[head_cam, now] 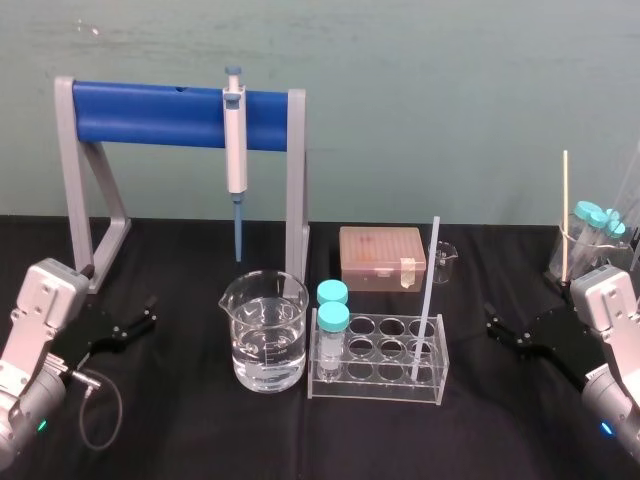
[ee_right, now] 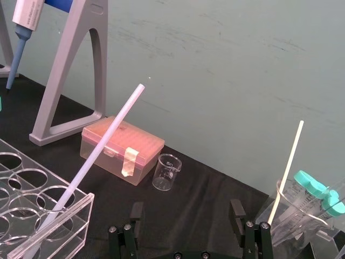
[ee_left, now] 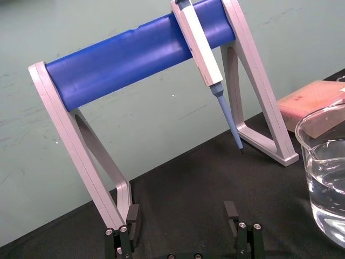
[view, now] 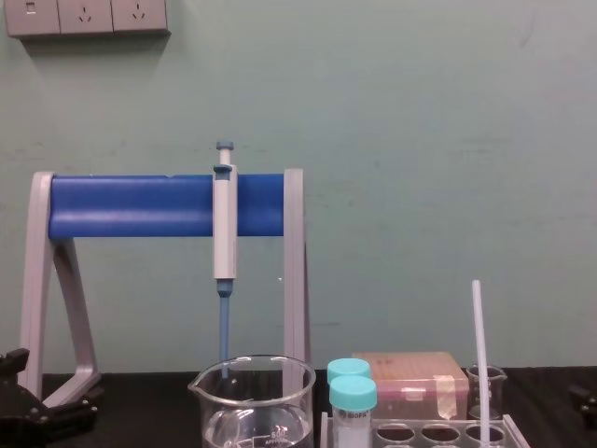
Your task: Pick up the stirring rod with one hand, then place it down.
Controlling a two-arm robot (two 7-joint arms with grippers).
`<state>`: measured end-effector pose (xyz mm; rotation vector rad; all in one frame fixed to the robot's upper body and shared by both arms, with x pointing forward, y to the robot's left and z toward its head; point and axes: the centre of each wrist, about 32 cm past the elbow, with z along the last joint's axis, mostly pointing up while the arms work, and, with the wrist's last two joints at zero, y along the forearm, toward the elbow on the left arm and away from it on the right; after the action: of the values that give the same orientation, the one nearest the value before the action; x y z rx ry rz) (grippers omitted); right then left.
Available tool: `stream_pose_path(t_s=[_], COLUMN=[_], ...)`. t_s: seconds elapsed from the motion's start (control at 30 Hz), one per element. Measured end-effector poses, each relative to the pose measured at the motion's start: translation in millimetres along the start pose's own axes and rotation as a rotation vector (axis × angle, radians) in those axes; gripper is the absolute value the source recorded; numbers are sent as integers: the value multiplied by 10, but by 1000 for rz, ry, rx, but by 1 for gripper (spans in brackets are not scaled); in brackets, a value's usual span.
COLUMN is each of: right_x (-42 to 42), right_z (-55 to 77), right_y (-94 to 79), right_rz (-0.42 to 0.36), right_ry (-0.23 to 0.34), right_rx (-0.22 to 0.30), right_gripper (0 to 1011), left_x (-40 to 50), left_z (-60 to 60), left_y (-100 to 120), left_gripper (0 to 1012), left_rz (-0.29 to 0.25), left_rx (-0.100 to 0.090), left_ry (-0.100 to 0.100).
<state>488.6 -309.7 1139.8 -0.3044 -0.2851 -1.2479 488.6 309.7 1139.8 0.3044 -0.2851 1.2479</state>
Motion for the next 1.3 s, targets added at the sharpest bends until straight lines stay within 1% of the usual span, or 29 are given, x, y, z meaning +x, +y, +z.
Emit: stream_pose_path(t_s=[1.3], right_x=[0], right_z=[0], right_y=[0], right_rz=[0], right_ry=[0], right_rx=[0], right_gripper=[1004], left_x=[0], left_z=[0], left_y=[0], left_gripper=[1000], left_rz=[0], left_rx=[0], left_ry=[0])
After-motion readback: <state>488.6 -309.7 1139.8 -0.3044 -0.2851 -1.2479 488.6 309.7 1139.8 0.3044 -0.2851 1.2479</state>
